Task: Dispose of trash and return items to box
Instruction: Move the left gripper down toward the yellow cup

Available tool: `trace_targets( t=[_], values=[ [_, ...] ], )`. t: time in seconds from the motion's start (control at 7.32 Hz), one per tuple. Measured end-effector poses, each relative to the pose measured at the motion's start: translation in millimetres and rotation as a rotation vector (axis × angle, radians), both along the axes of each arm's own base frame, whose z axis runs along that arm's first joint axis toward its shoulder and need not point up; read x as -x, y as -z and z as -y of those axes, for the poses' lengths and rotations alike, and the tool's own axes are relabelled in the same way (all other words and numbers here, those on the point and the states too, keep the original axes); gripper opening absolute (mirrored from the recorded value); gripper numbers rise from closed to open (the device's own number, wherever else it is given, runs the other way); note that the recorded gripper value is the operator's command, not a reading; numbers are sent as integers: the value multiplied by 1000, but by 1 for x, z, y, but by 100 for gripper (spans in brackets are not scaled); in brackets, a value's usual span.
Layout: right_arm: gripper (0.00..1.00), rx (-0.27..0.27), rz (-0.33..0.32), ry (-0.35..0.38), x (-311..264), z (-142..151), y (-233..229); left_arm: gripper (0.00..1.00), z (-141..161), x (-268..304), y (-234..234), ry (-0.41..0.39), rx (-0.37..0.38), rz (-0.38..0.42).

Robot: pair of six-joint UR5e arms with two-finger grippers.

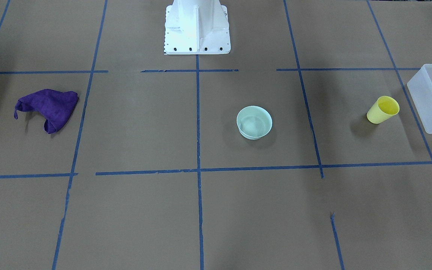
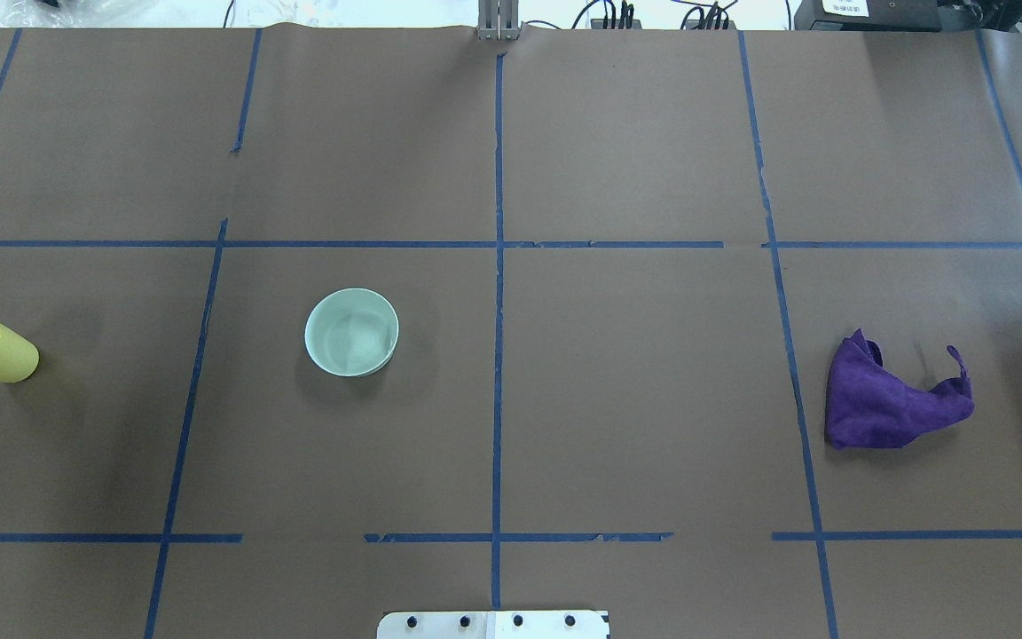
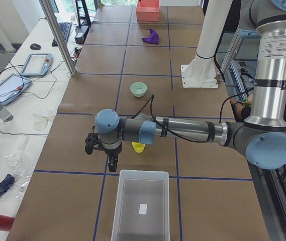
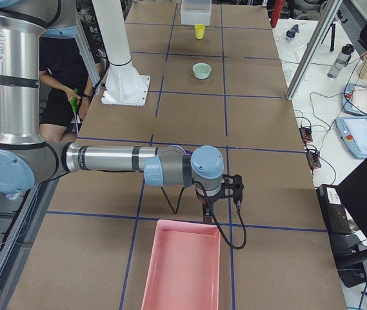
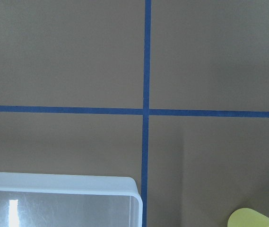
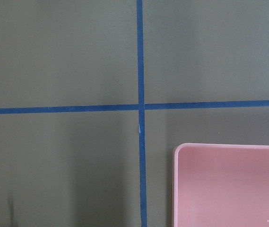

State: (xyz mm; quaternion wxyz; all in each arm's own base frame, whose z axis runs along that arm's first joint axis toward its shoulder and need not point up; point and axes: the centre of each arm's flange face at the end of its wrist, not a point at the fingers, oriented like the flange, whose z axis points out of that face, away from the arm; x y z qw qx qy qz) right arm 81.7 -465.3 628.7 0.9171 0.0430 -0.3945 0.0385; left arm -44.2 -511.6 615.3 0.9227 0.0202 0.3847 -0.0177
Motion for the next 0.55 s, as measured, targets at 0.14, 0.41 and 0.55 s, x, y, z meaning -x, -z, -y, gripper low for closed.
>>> trace_targets(
  t=[0.14,0.41,0.55],
  values=[
    [100,0,0,0,0,0,0,100,1,0,1,0,-3,0],
    [100,-2,6,0,0,0,1,100,5,-1,18,4,-32,-4],
    [100,-5,9,0,1,0,2,100,8,-4,44,12,-71,-8]
  ],
)
